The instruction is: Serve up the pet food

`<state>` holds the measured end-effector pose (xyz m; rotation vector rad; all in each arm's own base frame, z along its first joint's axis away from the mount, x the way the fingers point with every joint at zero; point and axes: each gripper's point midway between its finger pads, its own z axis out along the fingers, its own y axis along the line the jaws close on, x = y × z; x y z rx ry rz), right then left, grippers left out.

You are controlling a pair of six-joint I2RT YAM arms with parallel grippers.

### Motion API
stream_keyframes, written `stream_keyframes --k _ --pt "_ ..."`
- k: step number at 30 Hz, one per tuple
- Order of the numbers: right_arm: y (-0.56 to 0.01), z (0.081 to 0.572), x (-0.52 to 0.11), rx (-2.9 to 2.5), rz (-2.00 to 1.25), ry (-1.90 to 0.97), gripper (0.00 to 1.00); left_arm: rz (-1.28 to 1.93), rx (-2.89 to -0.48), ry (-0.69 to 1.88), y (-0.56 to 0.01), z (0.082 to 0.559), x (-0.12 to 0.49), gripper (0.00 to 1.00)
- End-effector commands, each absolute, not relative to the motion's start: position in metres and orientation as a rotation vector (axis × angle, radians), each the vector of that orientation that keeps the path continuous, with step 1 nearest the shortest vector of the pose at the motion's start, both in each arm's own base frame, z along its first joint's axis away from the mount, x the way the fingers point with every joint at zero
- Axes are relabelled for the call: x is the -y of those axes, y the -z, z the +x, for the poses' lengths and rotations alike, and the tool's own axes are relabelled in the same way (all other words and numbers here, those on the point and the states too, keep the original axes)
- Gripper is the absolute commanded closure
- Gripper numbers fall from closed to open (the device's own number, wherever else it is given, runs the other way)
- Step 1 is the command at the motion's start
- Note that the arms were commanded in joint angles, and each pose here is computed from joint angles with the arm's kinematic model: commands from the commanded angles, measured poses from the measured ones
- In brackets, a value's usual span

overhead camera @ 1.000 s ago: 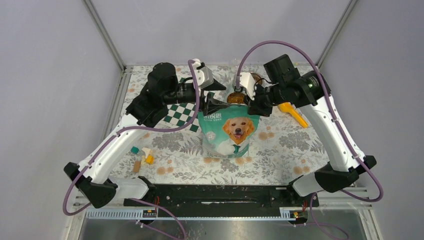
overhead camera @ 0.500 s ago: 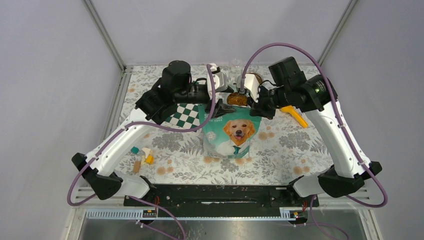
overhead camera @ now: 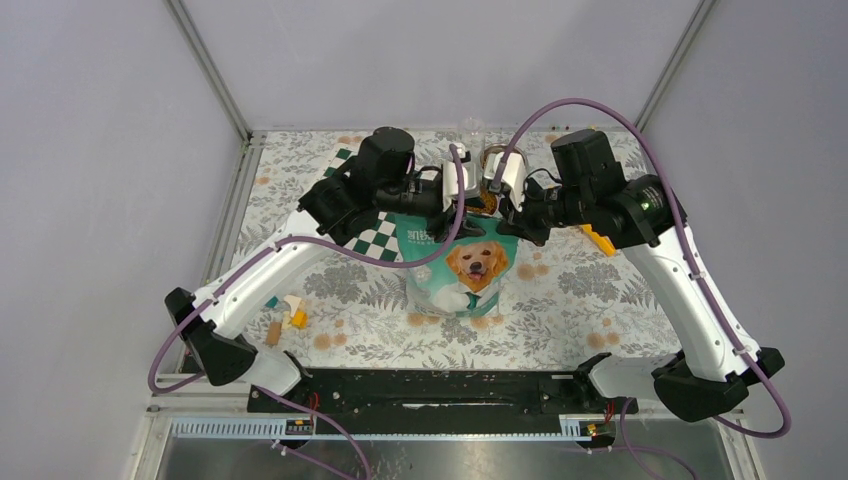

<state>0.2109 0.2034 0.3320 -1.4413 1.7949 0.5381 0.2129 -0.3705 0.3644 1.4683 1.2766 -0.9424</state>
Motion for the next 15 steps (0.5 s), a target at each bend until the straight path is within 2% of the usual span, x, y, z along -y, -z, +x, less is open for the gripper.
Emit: stream_keyframes --k 1,4,7,10,11,15 --pt "-0.382 0.212 -0.223 -1.571 -1.364 -0.607 1.00 1.486 -1.203 0.876 -0.382 0.215 0.374 0.51" --pt "-0.385 0.212 -0.224 -1.562 -1.363 -0.611 1.00 1.499 -1.208 0.852 -0.379 0.216 0.376 0.59" --pt "-0.386 0.212 -0.223 -1.561 -1.361 -0.604 1.00 1.511 -1.205 0.825 -0.380 0.217 0.376 0.74" --pt "-0.385 0.215 -0.220 -1.575 -1.351 -0.575 1.00 1.527 -1.226 0.764 -0.376 0.221 0.370 0.96" --pt "-0.384 0.215 -0.218 -1.581 -1.352 -0.561 1.00 1.537 -1.234 0.739 -0.375 0.222 0.366 1.00" --pt "-0.382 0.222 -0.206 -1.622 -1.331 -0.473 1.00 1.561 -1.275 0.602 -0.368 0.229 0.345 1.00"
